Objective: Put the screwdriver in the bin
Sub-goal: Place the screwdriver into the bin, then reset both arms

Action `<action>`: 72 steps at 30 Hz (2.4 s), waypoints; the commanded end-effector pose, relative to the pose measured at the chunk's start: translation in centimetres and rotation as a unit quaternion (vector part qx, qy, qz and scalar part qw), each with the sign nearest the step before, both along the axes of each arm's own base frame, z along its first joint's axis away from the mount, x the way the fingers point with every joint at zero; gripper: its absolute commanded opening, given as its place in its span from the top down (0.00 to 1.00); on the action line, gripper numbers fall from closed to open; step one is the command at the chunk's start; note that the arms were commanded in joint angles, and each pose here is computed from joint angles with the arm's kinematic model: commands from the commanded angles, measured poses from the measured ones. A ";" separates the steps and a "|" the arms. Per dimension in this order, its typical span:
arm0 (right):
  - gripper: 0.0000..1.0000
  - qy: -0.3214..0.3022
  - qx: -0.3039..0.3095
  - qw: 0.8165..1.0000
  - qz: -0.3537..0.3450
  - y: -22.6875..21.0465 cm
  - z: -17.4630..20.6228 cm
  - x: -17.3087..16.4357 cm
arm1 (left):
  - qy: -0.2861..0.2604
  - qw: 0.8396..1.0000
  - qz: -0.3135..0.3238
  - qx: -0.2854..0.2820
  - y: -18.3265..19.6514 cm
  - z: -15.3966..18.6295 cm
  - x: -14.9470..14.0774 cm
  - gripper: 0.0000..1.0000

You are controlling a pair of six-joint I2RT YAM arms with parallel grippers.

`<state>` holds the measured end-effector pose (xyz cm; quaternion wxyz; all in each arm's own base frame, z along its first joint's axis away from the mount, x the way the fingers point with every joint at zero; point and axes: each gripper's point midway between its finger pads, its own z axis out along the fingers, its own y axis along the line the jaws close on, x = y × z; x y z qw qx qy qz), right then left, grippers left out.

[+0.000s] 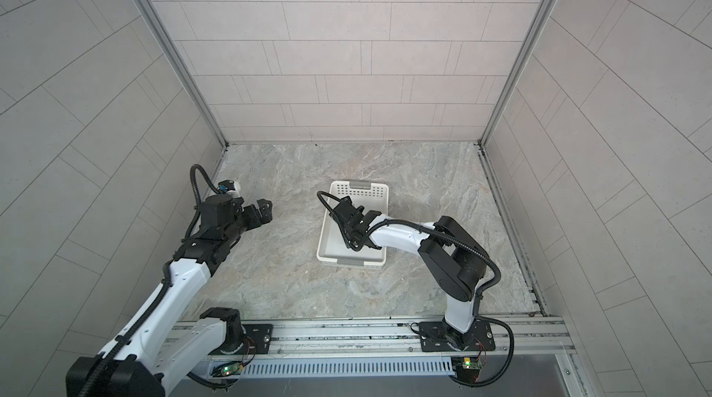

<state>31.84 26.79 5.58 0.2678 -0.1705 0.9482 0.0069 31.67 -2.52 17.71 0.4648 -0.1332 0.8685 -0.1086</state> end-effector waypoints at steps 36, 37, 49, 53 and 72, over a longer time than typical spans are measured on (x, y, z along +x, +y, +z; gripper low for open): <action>0.00 -0.293 -0.001 0.942 -0.163 -16.9 21.2 -2.0 | -0.154 0.982 0.082 0.076 4.1 4.2 -4.1 0.00; 0.00 -0.300 0.003 0.938 -0.174 -17.7 21.6 -2.4 | -0.161 0.981 0.079 0.078 4.0 4.1 -4.1 0.00; 0.00 -0.357 0.041 0.898 -0.255 -23.7 22.0 -5.8 | -0.183 0.977 0.072 0.088 3.9 3.7 -3.8 0.00; 0.00 -0.356 0.031 0.896 -0.264 -24.3 21.7 -5.9 | -0.165 0.979 0.067 0.100 3.9 3.6 -3.1 0.00; 0.00 -0.384 -0.044 0.901 -0.196 -24.3 16.5 -1.9 | -0.128 0.971 0.046 0.197 4.3 1.5 1.0 0.00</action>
